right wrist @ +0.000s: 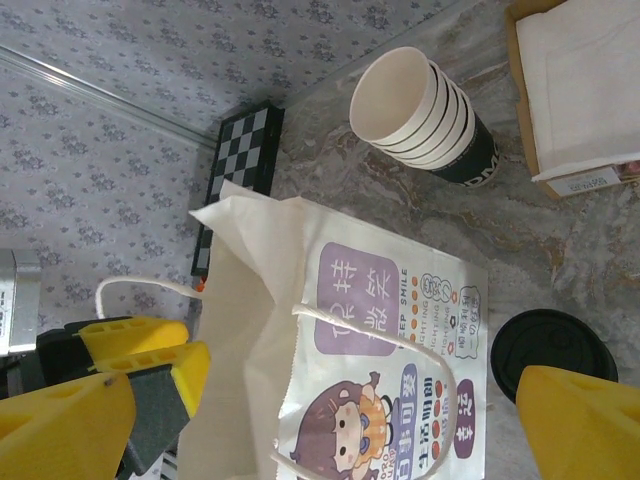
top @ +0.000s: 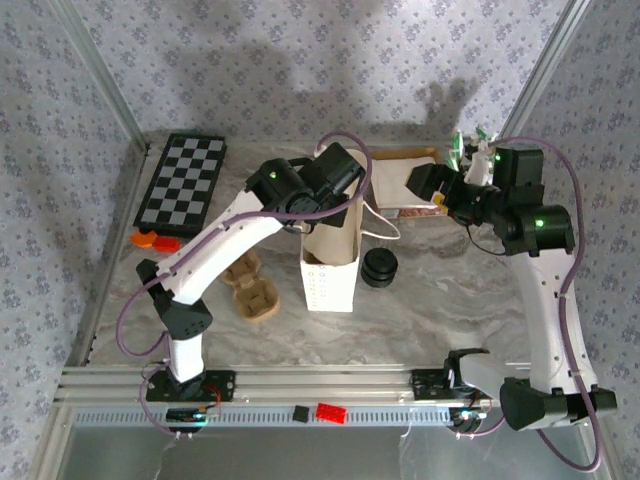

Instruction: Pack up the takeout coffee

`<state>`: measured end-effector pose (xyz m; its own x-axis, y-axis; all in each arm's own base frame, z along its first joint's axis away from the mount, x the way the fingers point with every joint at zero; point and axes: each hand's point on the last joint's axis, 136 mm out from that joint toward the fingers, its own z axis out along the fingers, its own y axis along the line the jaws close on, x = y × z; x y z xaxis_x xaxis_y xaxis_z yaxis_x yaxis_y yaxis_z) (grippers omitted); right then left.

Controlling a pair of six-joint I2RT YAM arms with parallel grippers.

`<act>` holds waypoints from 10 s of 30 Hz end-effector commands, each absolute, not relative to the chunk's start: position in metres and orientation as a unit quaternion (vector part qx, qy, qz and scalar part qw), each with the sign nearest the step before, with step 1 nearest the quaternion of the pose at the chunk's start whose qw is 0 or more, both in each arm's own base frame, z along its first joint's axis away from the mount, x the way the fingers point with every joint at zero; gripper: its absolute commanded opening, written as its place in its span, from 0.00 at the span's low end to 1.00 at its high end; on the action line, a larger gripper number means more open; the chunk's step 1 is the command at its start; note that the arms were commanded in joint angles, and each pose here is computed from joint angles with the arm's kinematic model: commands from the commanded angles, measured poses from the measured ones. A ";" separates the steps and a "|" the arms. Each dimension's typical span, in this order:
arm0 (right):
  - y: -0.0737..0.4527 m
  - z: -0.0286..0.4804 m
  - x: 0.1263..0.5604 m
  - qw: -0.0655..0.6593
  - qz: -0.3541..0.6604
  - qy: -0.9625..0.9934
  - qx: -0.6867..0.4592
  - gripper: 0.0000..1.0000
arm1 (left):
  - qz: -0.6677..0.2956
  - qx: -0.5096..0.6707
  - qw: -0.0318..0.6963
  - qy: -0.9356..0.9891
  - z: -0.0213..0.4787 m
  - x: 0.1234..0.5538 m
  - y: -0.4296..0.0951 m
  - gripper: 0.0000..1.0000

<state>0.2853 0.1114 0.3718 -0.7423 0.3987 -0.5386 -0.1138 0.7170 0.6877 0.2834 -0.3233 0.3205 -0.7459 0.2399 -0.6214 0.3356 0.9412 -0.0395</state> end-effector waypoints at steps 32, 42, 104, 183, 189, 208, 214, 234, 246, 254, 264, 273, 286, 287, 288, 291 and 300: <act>0.027 0.207 0.362 0.249 0.149 0.907 0.303 0.94 | -0.176 0.158 0.467 0.852 0.402 0.270 -0.273 0.41; 0.019 0.144 0.428 0.240 0.113 0.891 0.370 0.84 | -0.171 0.152 0.491 0.841 0.396 0.277 -0.242 0.43; 0.065 0.370 0.337 0.412 0.229 0.857 0.209 0.00 | -0.243 0.323 0.517 0.754 0.444 0.226 -0.322 0.69; 0.194 0.410 0.225 0.552 0.280 0.642 -0.452 1.00 | -0.322 0.655 0.371 0.575 0.452 0.165 -0.342 0.00; 0.208 0.398 0.229 0.548 0.275 0.622 -0.487 1.00 | -0.304 0.674 0.377 0.557 0.447 0.171 -0.344 0.00; 0.221 0.385 0.224 0.621 0.119 0.559 -0.536 1.00 | -0.281 0.693 0.402 0.528 0.452 0.179 -0.337 0.00; 0.216 0.392 0.244 0.668 0.014 0.501 -0.550 1.00 | -0.287 0.686 0.400 0.535 0.453 0.182 -0.330 0.00; 0.242 0.421 0.195 0.747 0.068 0.397 -0.529 1.00 | -0.314 0.661 0.412 0.542 0.462 0.190 -0.339 0.00; 0.219 0.418 0.205 0.709 0.149 0.525 -0.446 1.00 | -0.297 0.521 0.461 0.654 0.470 0.240 -0.341 0.00; 0.199 0.415 0.191 0.606 0.254 0.638 -0.401 1.00 | -0.291 0.481 0.491 0.666 0.474 0.249 -0.334 0.00; 0.203 0.449 0.195 0.495 0.423 0.683 -0.332 0.96 | -0.349 0.498 0.477 0.634 0.483 0.225 -0.340 0.00; 0.214 0.449 0.212 0.459 0.470 0.667 -0.352 0.90 | -0.385 0.515 0.469 0.606 0.490 0.205 -0.341 0.00; 0.237 0.439 0.217 0.424 0.485 0.674 -0.362 0.75 | -0.393 0.522 0.464 0.598 0.491 0.206 -0.348 0.00; 0.238 0.437 0.220 0.423 0.482 0.677 -0.361 0.73 | -0.394 0.522 0.463 0.598 0.490 0.206 -0.349 0.00; 0.238 0.437 0.223 0.424 0.481 0.677 -0.363 0.72 | -0.393 0.523 0.463 0.598 0.490 0.206 -0.349 0.00; 0.245 0.436 0.226 0.424 0.482 0.673 -0.368 0.64 | -0.392 0.524 0.464 0.597 0.490 0.207 -0.349 0.00; 0.249 0.435 0.227 0.434 0.468 0.688 -0.345 0.12 | -0.375 0.514 0.471 0.611 0.485 0.216 -0.348 0.00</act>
